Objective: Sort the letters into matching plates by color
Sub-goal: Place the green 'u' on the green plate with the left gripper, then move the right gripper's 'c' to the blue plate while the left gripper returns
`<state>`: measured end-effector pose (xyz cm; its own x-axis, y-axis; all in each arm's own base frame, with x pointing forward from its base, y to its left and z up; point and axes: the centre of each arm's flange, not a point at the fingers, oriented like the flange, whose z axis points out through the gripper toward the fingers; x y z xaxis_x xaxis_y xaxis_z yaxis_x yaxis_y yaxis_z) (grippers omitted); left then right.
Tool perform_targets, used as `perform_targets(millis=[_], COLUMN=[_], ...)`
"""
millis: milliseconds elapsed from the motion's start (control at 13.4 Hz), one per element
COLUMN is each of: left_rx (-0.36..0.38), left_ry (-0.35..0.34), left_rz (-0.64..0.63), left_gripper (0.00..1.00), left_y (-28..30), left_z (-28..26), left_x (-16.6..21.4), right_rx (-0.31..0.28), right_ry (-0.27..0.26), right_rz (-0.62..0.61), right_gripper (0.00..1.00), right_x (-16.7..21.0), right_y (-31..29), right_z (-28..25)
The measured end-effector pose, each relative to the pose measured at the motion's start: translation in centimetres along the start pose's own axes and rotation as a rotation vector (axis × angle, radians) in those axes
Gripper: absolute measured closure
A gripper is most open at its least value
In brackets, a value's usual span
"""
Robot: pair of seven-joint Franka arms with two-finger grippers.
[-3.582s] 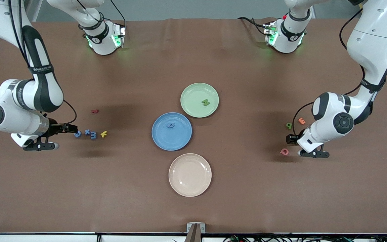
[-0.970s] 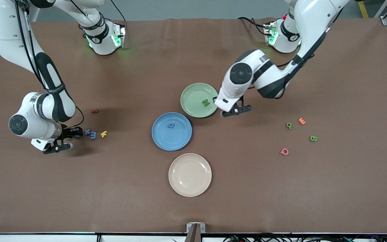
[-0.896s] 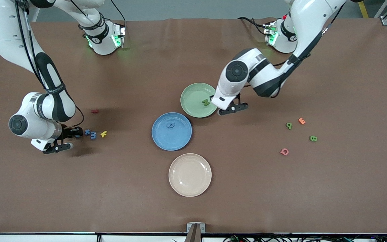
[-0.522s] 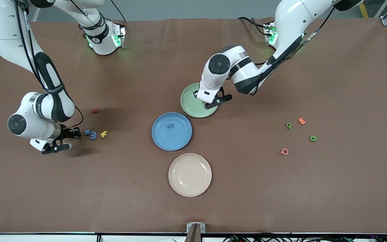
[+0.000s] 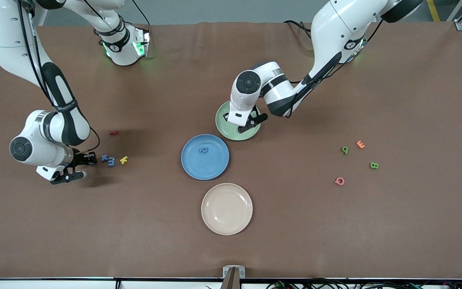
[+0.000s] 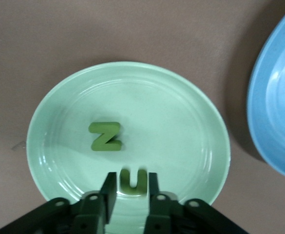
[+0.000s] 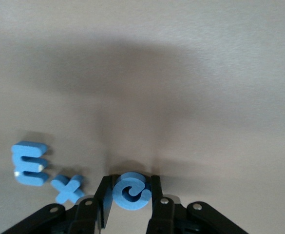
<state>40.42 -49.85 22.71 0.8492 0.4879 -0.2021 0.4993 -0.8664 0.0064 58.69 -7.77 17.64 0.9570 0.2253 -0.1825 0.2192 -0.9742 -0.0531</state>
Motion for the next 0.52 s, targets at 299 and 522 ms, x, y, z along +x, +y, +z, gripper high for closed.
perform_targets(millis=[299, 522], left_rx=[-0.035, -0.010], left_ry=[0.057, 0.172], left_rz=[-0.019, 0.027], left_gripper=[0.19, 0.00], left_y=[0.4, -1.9], left_z=[-2.6, -7.9], left_x=[3.5, 10.1], right_rx=[0.021, 0.012], right_ry=[-0.035, -0.042], right_rz=[0.001, 0.054], right_gripper=[0.64, 0.64], right_x=[1.5, 2.2], right_y=[-2.0, -7.2], right_z=[-5.8, -9.5])
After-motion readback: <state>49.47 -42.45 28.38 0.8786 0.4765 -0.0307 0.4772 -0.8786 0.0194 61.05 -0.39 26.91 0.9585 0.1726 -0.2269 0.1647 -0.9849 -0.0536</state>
